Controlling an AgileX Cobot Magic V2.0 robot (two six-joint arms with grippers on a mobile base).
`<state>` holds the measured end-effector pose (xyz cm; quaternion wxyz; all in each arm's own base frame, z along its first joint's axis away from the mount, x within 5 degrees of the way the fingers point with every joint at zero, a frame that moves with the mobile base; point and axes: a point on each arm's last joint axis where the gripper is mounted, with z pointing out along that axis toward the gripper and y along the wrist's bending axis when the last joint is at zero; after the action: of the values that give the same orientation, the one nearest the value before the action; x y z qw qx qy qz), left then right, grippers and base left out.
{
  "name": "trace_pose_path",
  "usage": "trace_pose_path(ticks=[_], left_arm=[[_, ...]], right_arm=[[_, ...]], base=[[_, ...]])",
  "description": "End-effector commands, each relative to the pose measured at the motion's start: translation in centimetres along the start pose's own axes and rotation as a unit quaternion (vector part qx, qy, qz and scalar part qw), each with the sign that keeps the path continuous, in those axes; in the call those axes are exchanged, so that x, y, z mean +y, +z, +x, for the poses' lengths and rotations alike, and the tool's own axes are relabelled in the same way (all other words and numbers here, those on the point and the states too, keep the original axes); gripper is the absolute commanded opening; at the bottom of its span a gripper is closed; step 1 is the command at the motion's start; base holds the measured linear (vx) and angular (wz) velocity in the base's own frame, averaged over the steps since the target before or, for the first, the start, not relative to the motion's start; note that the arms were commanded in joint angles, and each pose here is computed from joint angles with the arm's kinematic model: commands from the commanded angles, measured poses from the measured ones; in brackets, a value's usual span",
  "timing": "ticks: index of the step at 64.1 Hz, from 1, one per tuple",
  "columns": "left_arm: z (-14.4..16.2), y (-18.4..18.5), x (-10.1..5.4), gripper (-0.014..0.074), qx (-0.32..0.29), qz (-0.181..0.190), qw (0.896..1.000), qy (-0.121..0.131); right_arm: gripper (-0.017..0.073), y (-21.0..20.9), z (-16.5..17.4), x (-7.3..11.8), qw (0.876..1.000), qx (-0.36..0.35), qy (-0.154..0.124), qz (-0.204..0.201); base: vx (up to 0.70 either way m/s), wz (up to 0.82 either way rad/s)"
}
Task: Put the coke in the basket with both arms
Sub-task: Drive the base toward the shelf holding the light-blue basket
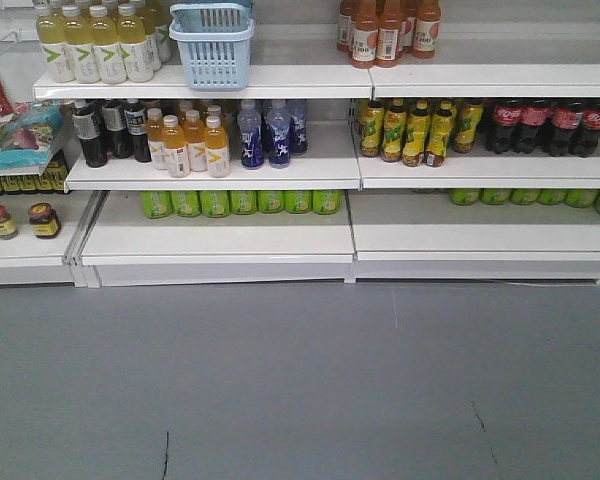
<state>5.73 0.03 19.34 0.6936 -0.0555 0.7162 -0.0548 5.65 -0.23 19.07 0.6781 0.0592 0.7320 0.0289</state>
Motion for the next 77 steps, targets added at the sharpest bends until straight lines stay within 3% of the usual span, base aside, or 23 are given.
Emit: trace_pose_path(ticks=[1,77], left_arm=[[-1.88,-0.39,-0.42,-0.0006,-0.063,0.019,0.998,-0.004],[-1.88,-0.39,-0.42,-0.0006,-0.063,0.019,0.998,-0.004]], right_arm=[[-0.0005,-0.08,-0.54,0.05,0.999,-0.040,-0.007,-0.003],[-0.0005,-0.08,-0.54,0.05,0.999,-0.040,-0.007,-0.003]], base=[[0.00,0.00],[0.01,0.00]])
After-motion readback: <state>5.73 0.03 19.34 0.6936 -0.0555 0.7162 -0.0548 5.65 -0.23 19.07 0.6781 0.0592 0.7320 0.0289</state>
